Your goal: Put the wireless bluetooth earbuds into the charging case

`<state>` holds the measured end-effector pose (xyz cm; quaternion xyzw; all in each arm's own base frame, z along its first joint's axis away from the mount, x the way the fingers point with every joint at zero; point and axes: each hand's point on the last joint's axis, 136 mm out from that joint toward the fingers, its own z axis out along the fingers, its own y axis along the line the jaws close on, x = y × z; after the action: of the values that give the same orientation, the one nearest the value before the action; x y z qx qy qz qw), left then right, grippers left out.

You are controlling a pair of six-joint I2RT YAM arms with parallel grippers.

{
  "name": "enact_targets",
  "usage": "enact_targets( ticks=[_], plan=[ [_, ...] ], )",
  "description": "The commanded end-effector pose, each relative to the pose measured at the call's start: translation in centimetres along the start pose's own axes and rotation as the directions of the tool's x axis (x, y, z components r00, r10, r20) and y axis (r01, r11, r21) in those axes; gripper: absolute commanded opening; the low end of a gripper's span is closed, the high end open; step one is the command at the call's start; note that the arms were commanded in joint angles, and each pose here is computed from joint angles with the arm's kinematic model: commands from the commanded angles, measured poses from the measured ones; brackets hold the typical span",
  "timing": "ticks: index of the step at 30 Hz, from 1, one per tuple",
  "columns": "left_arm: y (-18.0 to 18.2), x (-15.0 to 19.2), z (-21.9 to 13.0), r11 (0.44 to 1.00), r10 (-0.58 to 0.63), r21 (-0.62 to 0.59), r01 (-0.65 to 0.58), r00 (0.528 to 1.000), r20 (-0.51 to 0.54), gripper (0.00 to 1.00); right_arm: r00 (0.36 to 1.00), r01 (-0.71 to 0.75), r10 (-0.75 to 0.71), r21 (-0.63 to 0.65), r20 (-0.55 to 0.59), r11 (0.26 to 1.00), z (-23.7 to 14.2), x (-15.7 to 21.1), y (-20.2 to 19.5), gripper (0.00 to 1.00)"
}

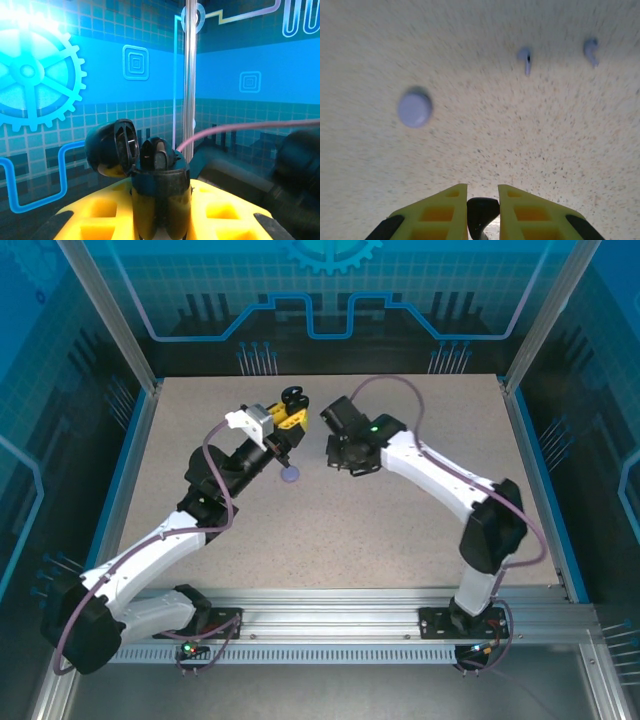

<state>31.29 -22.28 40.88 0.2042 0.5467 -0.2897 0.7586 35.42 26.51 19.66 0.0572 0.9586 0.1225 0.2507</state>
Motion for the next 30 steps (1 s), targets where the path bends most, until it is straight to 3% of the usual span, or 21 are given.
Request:
enact_targets(
  ticks=[1,10,16,22,30],
  plan=[
    [-0.5,-1.3,-0.4,1.000,-0.006,0.031,0.005,0.999,0.035,0.00,0.989,0.010,-0.005,-0.032,0.145,0.999,-4.3,-3.1,-0.7,0.19],
    [-1.6,-1.4,-0.2,0.995,-0.019,0.097,0.017,0.999,0.026,0.00,0.891,0.115,0.009,-0.245,0.454,0.963,-17.4,-9.0,1.4,0.19],
    [-2.5,-1.3,0.1,0.988,-0.044,0.150,0.041,0.999,0.018,0.00,0.820,0.242,0.021,-0.381,0.571,0.892,-24.0,-10.7,4.4,0.20],
    [-2.9,-1.4,0.3,0.983,-0.057,0.175,0.054,0.998,0.012,0.00,0.788,0.358,0.012,-0.472,0.616,0.806,-27.0,-10.4,7.8,0.20],
    [-3.0,-1.5,0.5,0.981,-0.064,0.184,0.061,0.998,0.010,0.00,0.728,0.537,-0.099,-0.475,0.678,0.697,-28.4,-7.9,12.2,0.20]
  ],
)
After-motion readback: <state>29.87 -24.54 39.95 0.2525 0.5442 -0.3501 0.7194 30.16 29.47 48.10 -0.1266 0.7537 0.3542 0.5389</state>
